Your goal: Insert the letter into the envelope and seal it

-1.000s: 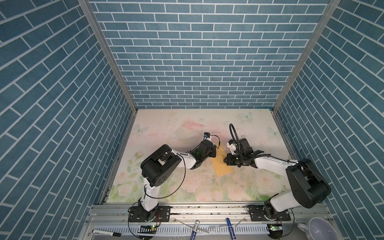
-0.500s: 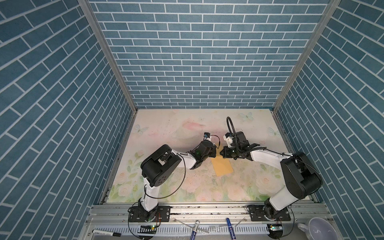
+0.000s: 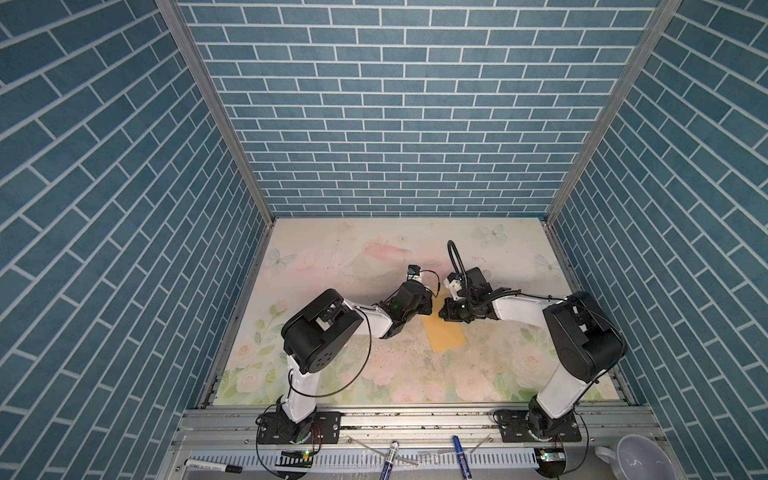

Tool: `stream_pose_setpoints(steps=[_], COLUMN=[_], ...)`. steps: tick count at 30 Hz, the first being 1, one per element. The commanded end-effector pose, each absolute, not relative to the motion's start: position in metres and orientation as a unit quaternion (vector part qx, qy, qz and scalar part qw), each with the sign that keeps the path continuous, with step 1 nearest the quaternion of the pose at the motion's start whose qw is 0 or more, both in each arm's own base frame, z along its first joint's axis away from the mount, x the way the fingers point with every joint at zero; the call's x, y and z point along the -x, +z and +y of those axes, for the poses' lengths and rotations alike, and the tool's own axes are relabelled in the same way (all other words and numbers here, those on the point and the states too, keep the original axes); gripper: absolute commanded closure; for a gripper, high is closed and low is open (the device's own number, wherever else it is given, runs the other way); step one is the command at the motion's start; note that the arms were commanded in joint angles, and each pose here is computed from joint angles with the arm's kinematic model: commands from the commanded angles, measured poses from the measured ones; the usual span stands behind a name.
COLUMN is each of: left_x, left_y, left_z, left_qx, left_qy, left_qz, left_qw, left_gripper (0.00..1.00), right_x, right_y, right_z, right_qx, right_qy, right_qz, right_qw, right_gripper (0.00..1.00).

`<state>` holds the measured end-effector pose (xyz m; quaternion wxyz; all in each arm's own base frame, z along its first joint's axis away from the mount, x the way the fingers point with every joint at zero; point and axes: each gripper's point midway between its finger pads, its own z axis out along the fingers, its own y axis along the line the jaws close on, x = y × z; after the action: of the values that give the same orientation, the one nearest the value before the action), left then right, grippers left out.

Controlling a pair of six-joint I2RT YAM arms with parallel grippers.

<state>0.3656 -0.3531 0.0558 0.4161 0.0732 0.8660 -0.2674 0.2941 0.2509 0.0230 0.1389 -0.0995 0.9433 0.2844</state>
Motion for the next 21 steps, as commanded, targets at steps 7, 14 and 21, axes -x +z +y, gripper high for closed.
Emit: stream_pose_setpoints(steps=[7, 14, 21], left_x=[-0.363, -0.363, -0.362], left_y=[0.036, 0.036, 0.035], left_z=[-0.343, -0.343, -0.342], left_qx=[-0.074, -0.074, -0.073], left_qy=[-0.241, -0.242, -0.24], left_qz=[0.879, 0.88, 0.88], left_qw=[0.404, 0.403, 0.403], left_gripper=[1.0, 1.0, 1.0], right_x=[-0.292, -0.287, -0.274], right_y=[0.009, 0.009, 0.012], right_z=[0.257, 0.253, 0.237], right_qx=[0.102, 0.107, 0.117], right_qy=[0.281, 0.274, 0.25], right_qz=[0.947, 0.948, 0.953], right_qw=[0.119, 0.119, 0.121], right_gripper=[1.0, 1.0, 1.0])
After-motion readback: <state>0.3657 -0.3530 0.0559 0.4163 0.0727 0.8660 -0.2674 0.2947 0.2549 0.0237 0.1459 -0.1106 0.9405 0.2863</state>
